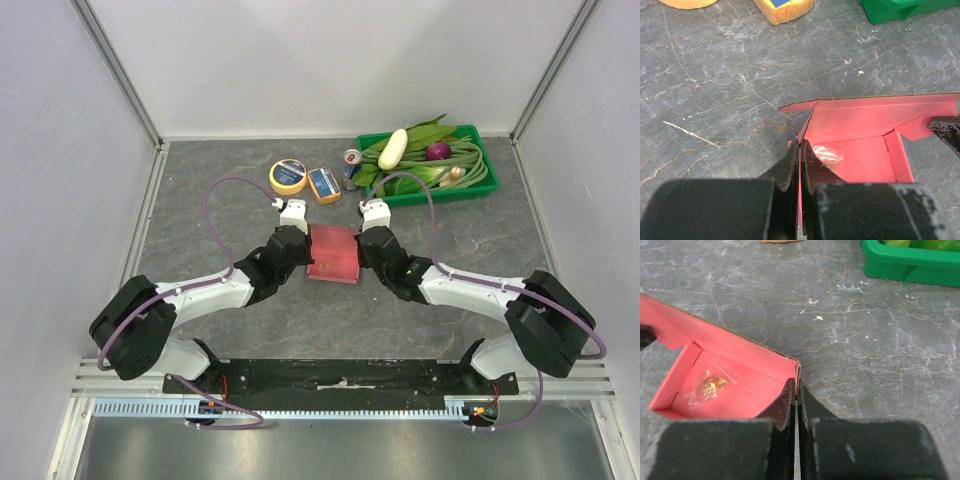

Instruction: Fold the paper box

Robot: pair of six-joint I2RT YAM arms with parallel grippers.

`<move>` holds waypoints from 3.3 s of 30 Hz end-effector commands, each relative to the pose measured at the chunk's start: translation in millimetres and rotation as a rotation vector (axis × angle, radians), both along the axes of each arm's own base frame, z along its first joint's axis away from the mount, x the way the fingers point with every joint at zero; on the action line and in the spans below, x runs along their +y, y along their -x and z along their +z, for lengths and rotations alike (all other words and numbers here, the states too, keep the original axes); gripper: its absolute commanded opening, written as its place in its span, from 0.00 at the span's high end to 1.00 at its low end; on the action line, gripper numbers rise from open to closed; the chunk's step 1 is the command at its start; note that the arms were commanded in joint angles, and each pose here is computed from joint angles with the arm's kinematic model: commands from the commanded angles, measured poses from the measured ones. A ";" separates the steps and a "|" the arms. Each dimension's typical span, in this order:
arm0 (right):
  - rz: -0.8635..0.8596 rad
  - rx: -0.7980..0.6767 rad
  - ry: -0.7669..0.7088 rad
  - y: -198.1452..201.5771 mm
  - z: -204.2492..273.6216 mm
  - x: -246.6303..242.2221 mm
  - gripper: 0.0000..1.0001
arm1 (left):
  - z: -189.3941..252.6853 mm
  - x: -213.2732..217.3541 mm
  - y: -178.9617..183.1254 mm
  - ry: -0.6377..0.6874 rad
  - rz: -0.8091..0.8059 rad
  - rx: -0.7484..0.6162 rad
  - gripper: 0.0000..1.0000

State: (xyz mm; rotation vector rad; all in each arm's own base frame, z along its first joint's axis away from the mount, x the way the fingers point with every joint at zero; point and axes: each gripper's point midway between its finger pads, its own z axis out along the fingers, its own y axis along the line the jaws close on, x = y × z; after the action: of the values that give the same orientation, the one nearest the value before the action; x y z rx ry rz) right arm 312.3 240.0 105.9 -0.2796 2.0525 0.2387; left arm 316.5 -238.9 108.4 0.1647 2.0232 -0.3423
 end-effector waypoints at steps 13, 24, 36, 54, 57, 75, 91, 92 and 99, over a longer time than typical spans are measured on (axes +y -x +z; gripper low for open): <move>-0.460 -0.217 0.015 -1.8 2.5 -23.5 1.00 | -13.0 -1.1 -8.4 0.129 0.300 -0.028 0.98; -0.469 -0.243 -0.035 13.1 -10.8 -20.6 1.00 | -23.0 -5.2 13.2 0.100 0.309 0.015 0.98; -0.486 -0.243 -0.046 23.3 -17.0 -24.7 1.00 | -55.0 -20.4 39.9 0.041 0.280 0.089 0.98; 0.021 -0.278 0.071 23.6 16.3 3.9 1.00 | 28.5 -2.9 44.2 0.241 -0.129 -0.050 0.41; 0.182 -0.259 0.017 21.9 21.3 14.2 1.00 | 29.7 18.7 25.0 0.296 -0.125 -0.041 0.30; 0.526 -0.016 0.004 1.3 -29.1 33.4 1.00 | 24.0 15.2 -13.9 0.357 -0.463 -0.041 0.38; 0.465 -0.036 0.024 -6.9 -24.6 25.9 1.00 | 10.3 39.0 -1.4 0.304 -0.324 0.004 0.53; 0.465 -0.037 0.022 -6.8 -24.0 26.0 1.00 | 8.1 39.4 -0.9 0.299 -0.321 0.013 0.53; 0.476 -0.039 0.012 -5.8 -21.1 28.3 1.00 | 0.2 29.4 -4.9 0.277 -0.343 0.038 0.55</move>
State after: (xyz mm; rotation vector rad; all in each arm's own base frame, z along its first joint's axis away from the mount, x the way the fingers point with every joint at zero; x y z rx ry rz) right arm 320.2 268.5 86.2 -0.7571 1.8988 0.5083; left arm 313.5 -206.8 108.6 0.2869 1.9696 -0.8939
